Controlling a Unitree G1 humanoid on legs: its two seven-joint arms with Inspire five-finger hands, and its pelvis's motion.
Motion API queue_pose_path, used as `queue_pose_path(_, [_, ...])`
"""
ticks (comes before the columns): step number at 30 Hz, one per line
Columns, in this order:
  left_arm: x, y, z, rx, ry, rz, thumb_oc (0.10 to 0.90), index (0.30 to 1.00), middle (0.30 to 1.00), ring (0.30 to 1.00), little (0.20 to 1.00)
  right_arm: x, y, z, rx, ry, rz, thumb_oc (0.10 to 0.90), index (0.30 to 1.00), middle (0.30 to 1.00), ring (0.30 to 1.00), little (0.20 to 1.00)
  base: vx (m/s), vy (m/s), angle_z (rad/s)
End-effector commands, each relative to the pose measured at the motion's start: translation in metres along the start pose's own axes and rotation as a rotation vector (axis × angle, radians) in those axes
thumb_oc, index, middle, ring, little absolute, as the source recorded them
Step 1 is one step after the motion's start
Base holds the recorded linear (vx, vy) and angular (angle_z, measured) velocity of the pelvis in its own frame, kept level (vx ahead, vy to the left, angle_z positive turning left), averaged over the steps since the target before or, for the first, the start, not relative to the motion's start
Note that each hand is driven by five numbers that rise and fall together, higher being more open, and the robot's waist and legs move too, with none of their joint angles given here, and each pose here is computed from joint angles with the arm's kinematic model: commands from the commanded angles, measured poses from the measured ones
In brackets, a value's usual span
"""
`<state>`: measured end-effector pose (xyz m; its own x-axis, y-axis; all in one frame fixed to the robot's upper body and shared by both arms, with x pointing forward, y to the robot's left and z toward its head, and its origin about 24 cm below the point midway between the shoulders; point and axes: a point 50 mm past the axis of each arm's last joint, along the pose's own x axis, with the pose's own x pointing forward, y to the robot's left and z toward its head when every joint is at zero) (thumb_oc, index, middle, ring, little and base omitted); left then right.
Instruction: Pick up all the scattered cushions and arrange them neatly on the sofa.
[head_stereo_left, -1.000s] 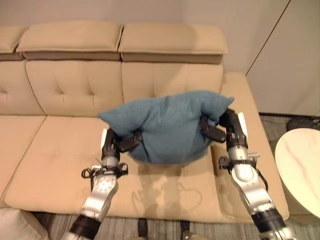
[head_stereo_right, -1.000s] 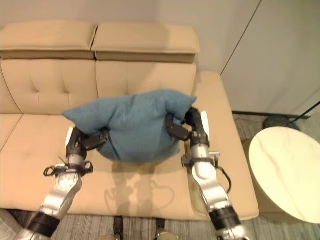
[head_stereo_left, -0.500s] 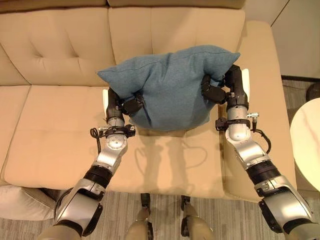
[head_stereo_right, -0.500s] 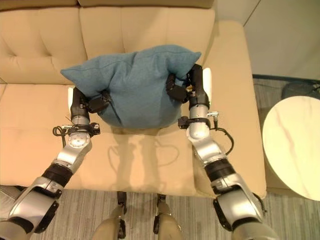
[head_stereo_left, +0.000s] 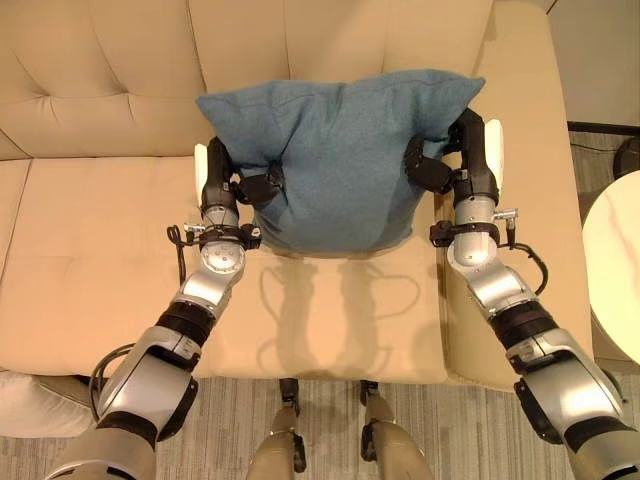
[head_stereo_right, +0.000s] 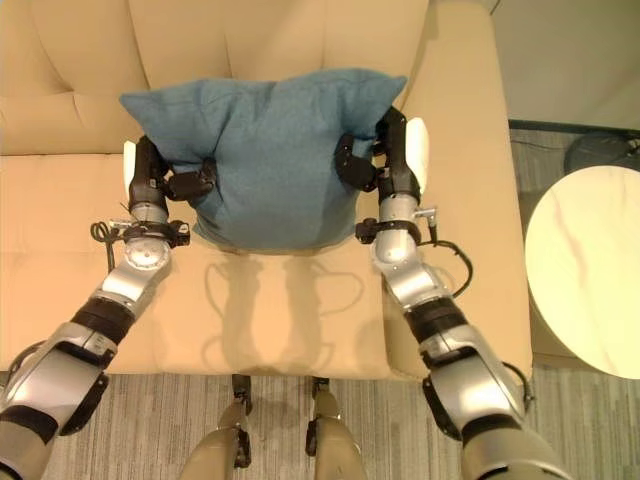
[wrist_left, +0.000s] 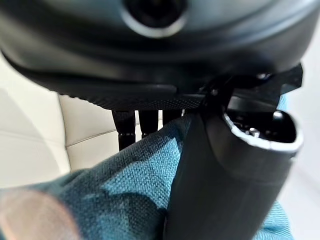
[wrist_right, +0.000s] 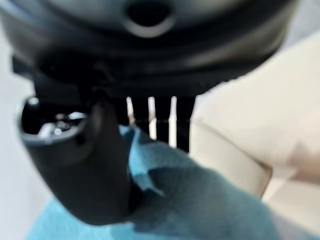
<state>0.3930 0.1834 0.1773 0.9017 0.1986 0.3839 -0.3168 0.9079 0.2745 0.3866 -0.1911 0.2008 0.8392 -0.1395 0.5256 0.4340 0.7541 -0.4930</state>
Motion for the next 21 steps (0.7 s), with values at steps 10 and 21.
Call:
queue_pose_path(10, [0.038,0.069,0.028,-0.005,-0.063,0.224,0.8,0.9,0.9,0.9,0.9,0.052,-0.082,0.005,-0.113,0.074,-0.285,0.8,0.9,0.9,0.9,0.9,0.01,-0.006,0.02])
queue_pose_path(21, [-0.027,0.066,-0.025,-0.121,-0.03,0.163,0.8,0.9,0.9,0.9,0.9,-0.025,-0.078,-0.058,0.038,0.159,-0.206,0.8,0.9,0.9,0.9,0.9,0.01,-0.01,0.03])
